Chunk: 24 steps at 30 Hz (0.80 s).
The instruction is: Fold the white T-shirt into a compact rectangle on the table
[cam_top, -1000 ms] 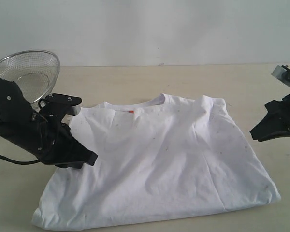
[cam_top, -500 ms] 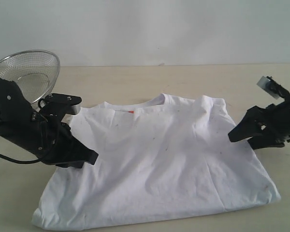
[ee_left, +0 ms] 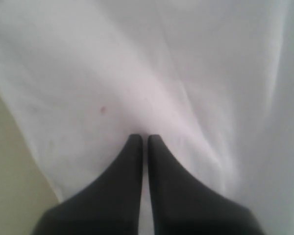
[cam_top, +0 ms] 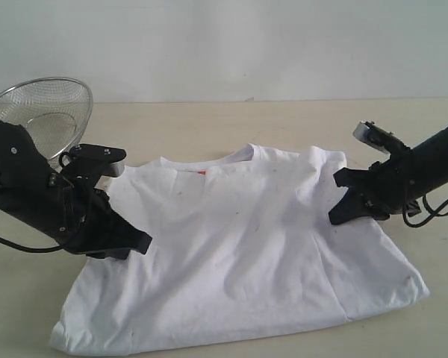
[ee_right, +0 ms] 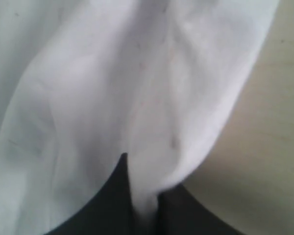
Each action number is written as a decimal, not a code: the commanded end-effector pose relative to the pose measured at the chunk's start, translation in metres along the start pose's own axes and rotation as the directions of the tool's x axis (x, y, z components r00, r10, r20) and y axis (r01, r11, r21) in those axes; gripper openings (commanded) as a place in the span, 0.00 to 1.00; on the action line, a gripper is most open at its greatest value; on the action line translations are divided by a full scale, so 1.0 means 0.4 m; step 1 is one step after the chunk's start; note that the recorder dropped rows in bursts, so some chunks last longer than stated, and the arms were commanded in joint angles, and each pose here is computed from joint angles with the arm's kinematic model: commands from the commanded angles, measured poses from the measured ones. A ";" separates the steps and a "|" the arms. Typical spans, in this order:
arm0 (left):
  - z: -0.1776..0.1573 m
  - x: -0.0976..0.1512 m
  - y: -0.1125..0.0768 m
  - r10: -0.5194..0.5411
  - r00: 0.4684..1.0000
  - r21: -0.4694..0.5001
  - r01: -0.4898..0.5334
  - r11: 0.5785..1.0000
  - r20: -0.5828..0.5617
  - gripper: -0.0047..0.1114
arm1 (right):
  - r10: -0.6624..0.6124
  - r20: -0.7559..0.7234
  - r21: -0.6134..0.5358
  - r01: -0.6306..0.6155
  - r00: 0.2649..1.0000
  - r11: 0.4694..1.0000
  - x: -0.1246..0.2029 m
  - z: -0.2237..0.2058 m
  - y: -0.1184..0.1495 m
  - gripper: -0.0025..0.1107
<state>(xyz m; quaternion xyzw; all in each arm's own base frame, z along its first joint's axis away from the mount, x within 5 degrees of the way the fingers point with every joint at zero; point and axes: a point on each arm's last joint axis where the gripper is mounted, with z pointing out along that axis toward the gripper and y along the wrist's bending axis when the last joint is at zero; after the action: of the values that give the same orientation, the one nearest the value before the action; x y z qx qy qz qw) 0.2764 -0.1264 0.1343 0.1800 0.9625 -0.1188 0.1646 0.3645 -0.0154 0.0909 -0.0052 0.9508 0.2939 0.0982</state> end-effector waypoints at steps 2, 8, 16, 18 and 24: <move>-0.003 -0.003 -0.003 -0.032 0.999 0.009 0.031 0.999 0.018 0.08 | -0.078 -0.117 0.302 0.111 0.990 0.947 0.033 0.016 -0.094 0.02; -0.007 -0.013 -0.027 -0.025 0.999 0.098 0.023 0.995 0.028 0.08 | 0.019 -0.078 0.433 0.017 0.997 0.901 0.040 -0.061 -0.153 0.02; -0.010 -0.039 -0.118 0.064 0.992 0.193 -0.084 0.978 0.108 0.08 | 0.076 -0.018 0.429 -0.061 0.997 0.901 0.046 -0.124 -0.179 0.02; -0.012 -0.042 -0.138 0.086 0.990 0.201 -0.108 0.974 0.115 0.08 | 0.077 -0.026 0.423 -0.059 0.997 0.904 0.047 -0.121 -0.175 0.02; 0.032 -0.029 -0.185 0.121 0.990 0.227 -0.134 0.965 0.069 0.08 | 0.094 -0.034 0.394 -0.073 0.995 0.916 0.048 -0.127 -0.155 0.02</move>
<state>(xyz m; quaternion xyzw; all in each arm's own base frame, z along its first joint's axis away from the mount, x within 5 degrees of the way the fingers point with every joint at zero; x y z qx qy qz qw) 0.2633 -0.1924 0.1495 0.2498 0.9226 -0.2250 0.1892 0.3522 -0.0940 0.1108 0.0731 0.9859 0.1073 0.1052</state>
